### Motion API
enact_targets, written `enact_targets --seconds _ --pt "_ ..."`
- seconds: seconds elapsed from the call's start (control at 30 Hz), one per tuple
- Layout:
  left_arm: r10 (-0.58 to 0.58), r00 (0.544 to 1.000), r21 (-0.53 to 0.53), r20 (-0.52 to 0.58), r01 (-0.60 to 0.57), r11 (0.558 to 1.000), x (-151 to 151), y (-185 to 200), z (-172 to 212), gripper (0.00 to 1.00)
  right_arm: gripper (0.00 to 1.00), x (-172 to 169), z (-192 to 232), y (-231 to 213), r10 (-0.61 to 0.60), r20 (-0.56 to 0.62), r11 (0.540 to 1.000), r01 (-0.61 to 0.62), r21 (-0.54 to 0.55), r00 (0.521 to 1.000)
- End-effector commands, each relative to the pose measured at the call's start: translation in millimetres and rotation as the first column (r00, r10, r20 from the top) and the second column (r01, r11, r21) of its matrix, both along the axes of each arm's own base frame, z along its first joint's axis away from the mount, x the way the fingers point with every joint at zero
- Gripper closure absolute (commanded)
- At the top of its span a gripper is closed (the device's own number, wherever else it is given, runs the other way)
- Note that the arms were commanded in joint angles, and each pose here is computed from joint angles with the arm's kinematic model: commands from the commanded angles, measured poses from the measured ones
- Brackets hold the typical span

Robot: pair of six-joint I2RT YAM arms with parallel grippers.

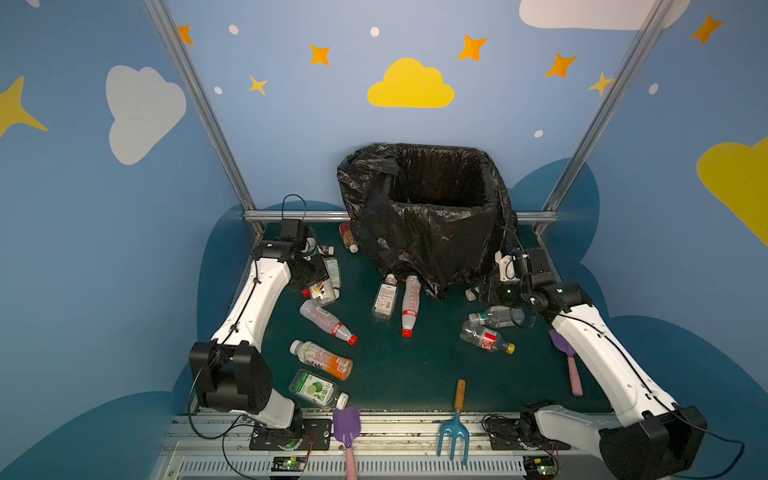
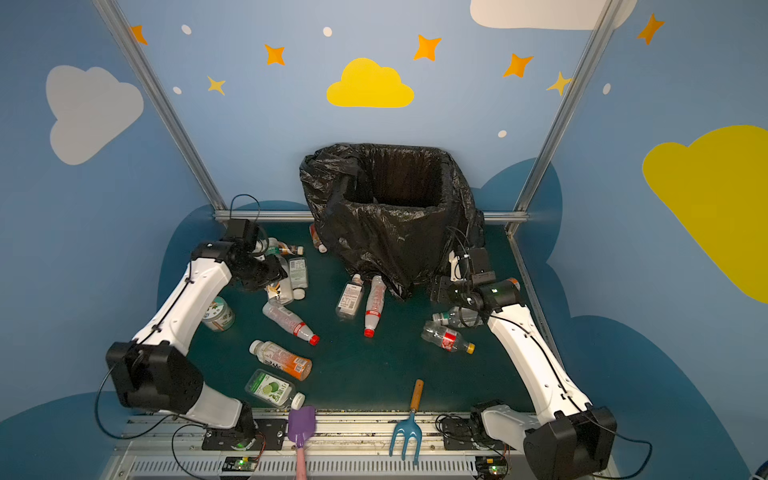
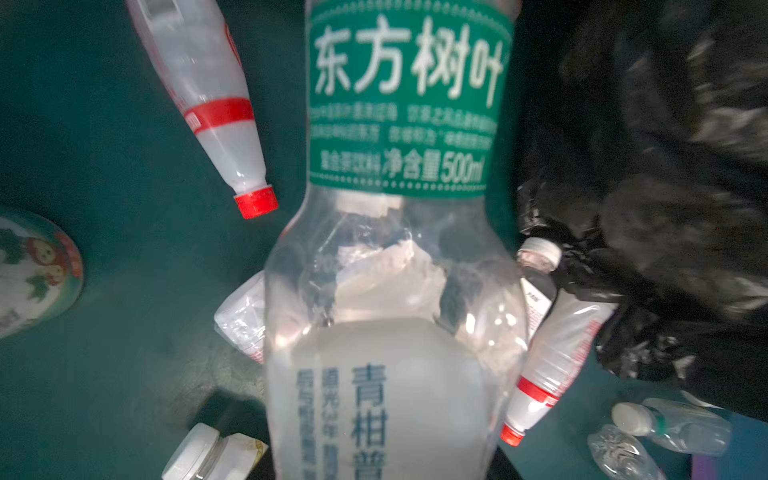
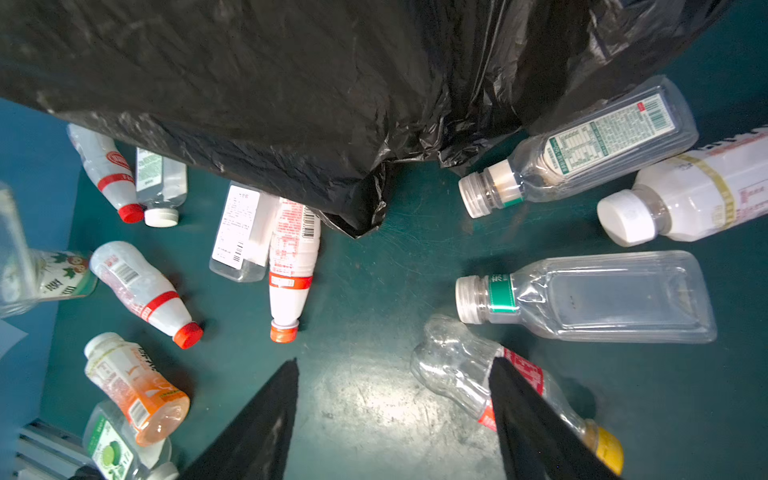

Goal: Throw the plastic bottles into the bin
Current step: 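Lift the green-label bottle with the left gripper over the bin and release it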

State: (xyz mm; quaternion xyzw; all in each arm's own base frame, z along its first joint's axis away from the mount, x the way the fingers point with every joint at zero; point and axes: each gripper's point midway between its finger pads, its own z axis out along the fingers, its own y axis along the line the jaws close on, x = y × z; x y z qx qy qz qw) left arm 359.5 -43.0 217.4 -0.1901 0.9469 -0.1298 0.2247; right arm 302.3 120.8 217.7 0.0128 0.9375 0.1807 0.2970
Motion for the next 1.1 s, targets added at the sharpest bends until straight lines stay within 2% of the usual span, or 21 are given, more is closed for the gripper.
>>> enact_targets --seconds 0.0,0.07,0.13,0.23,0.3,0.4,0.43,0.53,0.63,0.67,0.7,0.73,0.77,0.83,0.9,1.0,1.07 --pt "-0.008 0.972 -0.032 0.233 0.016 0.999 4.2 -5.3 70.2 0.48 0.29 8.5 12.8 4.0 -0.009 0.033 0.999 0.007 0.036 0.999" --pt "-0.008 0.937 -0.042 0.349 0.025 0.999 5.1 -6.9 107.4 0.48 0.29 9.1 14.0 4.2 -0.010 0.036 0.999 0.009 0.035 0.999" --pt "-0.046 0.871 -0.071 0.490 0.092 0.993 4.7 -21.6 150.2 0.48 0.29 9.7 14.5 4.3 -0.013 0.036 0.999 0.012 0.039 0.999" --pt "-0.109 0.714 -0.042 0.692 0.190 0.981 0.6 -46.6 213.5 0.48 0.29 10.4 15.4 4.4 -0.016 0.037 0.999 0.014 0.041 0.999" --pt "-0.164 0.585 0.007 0.794 0.261 0.965 -4.0 -72.3 252.9 0.47 0.29 11.0 15.6 5.3 -0.014 0.035 0.999 0.013 0.043 0.999" --pt "-0.207 0.440 0.052 0.874 0.339 0.939 -1.9 -104.7 295.4 0.45 0.29 12.2 17.6 6.6 -0.013 0.035 0.999 0.011 0.050 0.999" --pt "-0.221 0.406 0.065 0.887 0.363 0.929 3.8 -116.0 304.4 0.45 0.29 12.5 18.4 7.0 -0.013 0.035 0.999 0.011 0.053 0.999" --pt "-0.263 0.366 0.087 0.893 0.433 0.897 34.3 -148.1 316.2 0.45 0.29 14.4 21.8 8.7 -0.011 0.042 0.998 0.008 0.059 0.999" --pt "-0.322 0.349 0.110 0.880 0.510 0.853 80.7 -190.3 316.0 0.46 0.29 16.1 25.0 9.8 -0.009 0.046 0.998 0.006 0.062 0.999" --pt "-0.332 0.326 0.119 0.885 0.531 0.839 96.1 -204.1 323.9 0.44 0.29 16.9 26.1 10.1 -0.008 0.047 0.998 0.005 0.062 0.999" --pt "-0.342 0.328 0.121 0.881 0.541 0.832 112.4 -215.2 322.6 0.33 0.29 17.8 26.5 10.1 -0.008 0.045 0.998 0.005 0.062 0.999" --pt "-0.343 0.340 0.113 0.876 0.546 0.830 128.7 -224.2 314.5 0.09 0.28 18.7 27.1 10.3 -0.008 0.044 0.998 0.005 0.061 0.999" --pt "-0.317 0.335 0.092 0.887 0.545 0.833 138.0 -228.2 312.8 0.00 0.28 18.7 26.9 10.4 -0.005 0.036 0.998 0.003 0.058 0.999" --pt "-0.255 0.397 -0.009 0.882 0.553 0.833 160.1 -232.3 294.7 0.00 0.28 18.4 28.7 10.2 -0.001 0.025 0.999 0.000 0.050 1.000" --pt "-0.241 0.399 -0.019 0.885 0.547 0.837 157.0 -233.8 299.5 0.00 0.27 16.9 32.0 7.7 -0.004 0.027 0.999 0.003 0.040 1.000" --pt "-0.272 0.336 0.062 0.902 0.523 0.850 126.0 -228.8 328.3 0.00 0.26 13.2 34.6 4.3 -0.014 0.035 0.999 0.013 0.034 0.999" --pt "-0.296 0.312 0.108 0.903 0.502 0.858 101.9 -220.1 346.8 0.00 0.26 10.2 34.1 2.0 -0.024 0.032 0.999 0.023 0.032 0.999"
